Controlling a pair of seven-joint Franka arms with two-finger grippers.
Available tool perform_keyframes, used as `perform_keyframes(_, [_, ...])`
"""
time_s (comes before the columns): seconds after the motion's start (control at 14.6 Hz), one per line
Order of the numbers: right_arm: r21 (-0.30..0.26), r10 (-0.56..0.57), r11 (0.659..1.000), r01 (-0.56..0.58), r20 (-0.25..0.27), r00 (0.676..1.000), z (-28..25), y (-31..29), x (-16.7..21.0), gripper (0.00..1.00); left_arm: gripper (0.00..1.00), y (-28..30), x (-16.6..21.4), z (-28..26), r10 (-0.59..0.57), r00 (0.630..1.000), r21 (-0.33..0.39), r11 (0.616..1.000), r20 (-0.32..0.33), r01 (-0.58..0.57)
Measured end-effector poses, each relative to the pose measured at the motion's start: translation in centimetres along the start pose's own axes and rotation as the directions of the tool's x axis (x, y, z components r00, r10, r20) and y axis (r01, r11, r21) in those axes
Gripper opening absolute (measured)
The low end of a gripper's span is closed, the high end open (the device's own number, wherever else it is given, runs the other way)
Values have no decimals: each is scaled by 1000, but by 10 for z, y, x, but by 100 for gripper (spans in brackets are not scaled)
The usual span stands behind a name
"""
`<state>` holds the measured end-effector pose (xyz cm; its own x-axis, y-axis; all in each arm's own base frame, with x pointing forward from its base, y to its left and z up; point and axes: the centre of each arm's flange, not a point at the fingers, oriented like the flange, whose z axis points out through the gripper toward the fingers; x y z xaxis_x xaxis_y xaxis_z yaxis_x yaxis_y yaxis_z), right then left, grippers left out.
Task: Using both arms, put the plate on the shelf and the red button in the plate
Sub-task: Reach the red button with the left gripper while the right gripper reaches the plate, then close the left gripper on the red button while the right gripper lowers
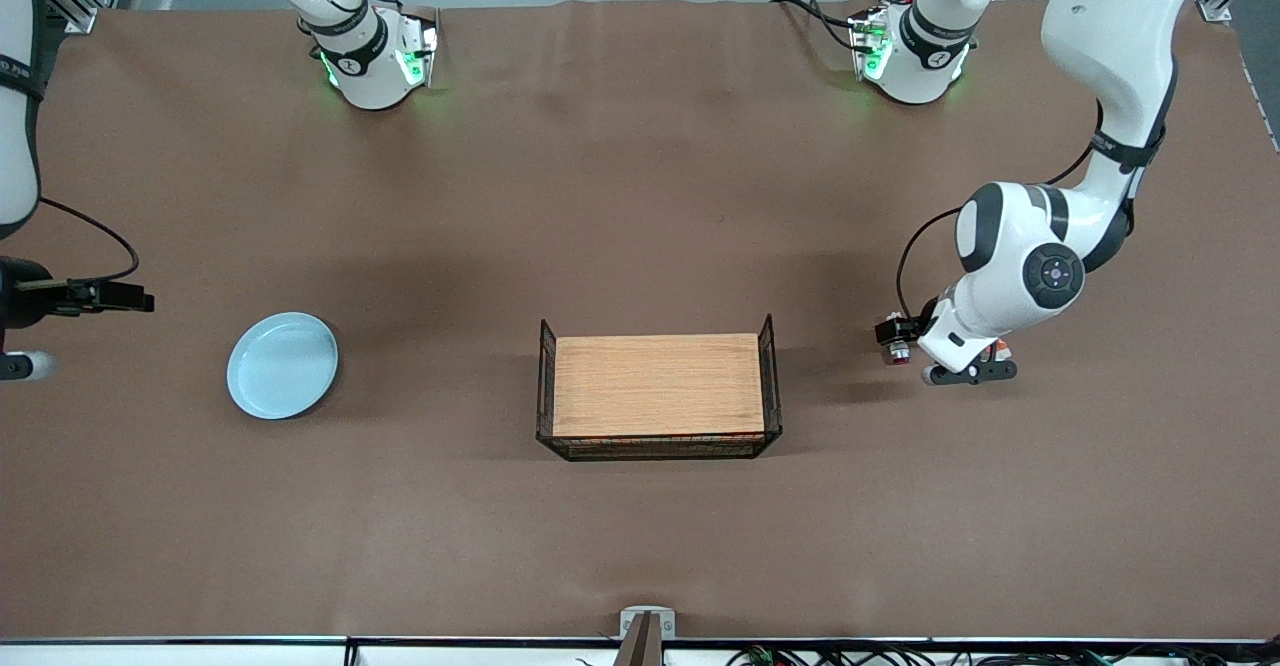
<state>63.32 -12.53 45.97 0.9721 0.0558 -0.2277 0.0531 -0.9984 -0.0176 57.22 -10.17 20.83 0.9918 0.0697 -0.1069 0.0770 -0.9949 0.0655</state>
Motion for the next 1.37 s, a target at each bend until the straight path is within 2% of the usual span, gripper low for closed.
perform_keyframes(0.14, [0,-55,999,55,11,998,21,1,13,100,100,1,-1,10,2,1000,1,1000,13,-2])
perform_keyframes(0.21, [-10,-122,992,122,15,992,32,2,20,100,100,1,-1,13,3,1000,1,1000,16,-3])
perform_keyframes(0.41, [-61,-332,941,332,5,943,55,-8,43,100,100,1,-2,15,3,1000,2,1000,19,-3])
perform_keyframes(0.62, [-59,-375,925,376,20,927,77,-21,57,100,96,1,-2,17,1,1000,2,1000,23,-1])
perform_keyframes(0.75, [-59,-388,920,388,21,922,101,-20,68,100,87,1,-2,20,0,1000,3,1000,29,0])
perform_keyframes(0.82, [-60,-391,918,392,21,920,116,-19,75,100,86,1,-2,21,-1,1000,4,1000,30,1])
perform_keyframes(0.96, [-58,-407,911,408,35,913,145,-20,86,100,71,1,-3,22,-2,1000,4,1000,31,2])
perform_keyframes(1.09, [-55,-440,896,442,43,897,160,-24,92,100,68,1,-3,22,-2,1000,4,1000,31,2])
perform_keyframes(1.16, [-61,-484,872,485,34,875,163,-24,95,98,55,1,-2,22,-2,1000,4,1000,31,2])
perform_keyframes(1.23, [-73,-537,840,537,16,843,166,-21,98,98,47,1,-2,22,-2,1000,4,1000,31,2])
perform_keyframes(1.37, [-80,-607,794,603,-34,794,183,-11,103,96,42,2,-3,22,-1,1000,3,1000,31,1])
